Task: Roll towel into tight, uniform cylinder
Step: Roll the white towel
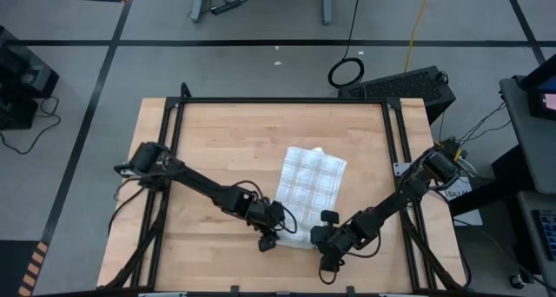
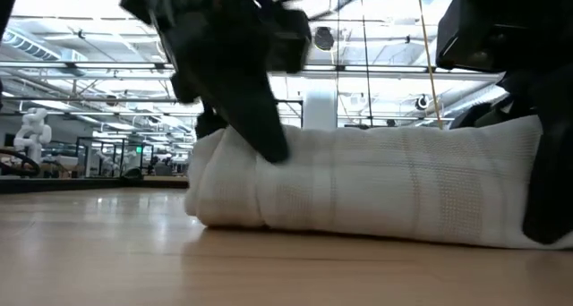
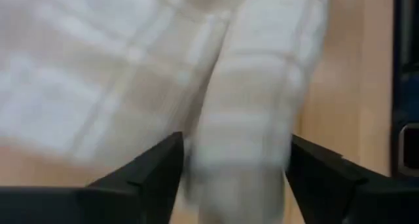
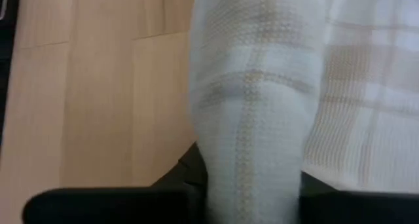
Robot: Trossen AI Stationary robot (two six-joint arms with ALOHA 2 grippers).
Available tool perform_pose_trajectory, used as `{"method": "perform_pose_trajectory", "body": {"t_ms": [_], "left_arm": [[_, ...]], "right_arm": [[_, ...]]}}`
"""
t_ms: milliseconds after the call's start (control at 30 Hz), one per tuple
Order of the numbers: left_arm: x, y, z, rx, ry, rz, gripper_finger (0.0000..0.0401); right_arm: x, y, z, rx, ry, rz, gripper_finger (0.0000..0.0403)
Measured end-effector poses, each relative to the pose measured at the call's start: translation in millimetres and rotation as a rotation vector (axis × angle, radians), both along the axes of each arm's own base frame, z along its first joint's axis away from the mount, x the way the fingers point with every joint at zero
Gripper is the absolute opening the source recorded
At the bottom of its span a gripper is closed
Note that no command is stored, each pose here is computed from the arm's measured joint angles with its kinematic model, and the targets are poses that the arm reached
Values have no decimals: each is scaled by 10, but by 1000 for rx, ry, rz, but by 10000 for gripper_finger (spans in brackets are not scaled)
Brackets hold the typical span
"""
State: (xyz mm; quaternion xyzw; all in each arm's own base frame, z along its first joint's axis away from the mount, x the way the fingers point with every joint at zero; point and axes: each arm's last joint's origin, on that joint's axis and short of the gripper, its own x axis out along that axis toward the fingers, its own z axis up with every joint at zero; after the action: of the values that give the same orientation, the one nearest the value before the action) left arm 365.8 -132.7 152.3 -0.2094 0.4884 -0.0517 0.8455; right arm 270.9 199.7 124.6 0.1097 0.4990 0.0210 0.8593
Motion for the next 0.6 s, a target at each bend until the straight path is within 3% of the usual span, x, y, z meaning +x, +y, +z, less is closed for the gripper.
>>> {"method": "perform_pose_trajectory", "body": {"t_ms": [200,333,433,600], "left_arm": [[-230,10,429,283,-101,-141,300],[-273,-267,572,383,-295,-327,310],[-288,-470,500,418,-347,-396,311],[-308,-634,281,581,-333,-365,311]], "right_arm": [[20,3,8,34,-6,-9,61],[37,-15,7,42,-7,-19,63],[46,-29,6,49,-3,-36,58],[72,-63,7,50,-7,-57,57]]}}
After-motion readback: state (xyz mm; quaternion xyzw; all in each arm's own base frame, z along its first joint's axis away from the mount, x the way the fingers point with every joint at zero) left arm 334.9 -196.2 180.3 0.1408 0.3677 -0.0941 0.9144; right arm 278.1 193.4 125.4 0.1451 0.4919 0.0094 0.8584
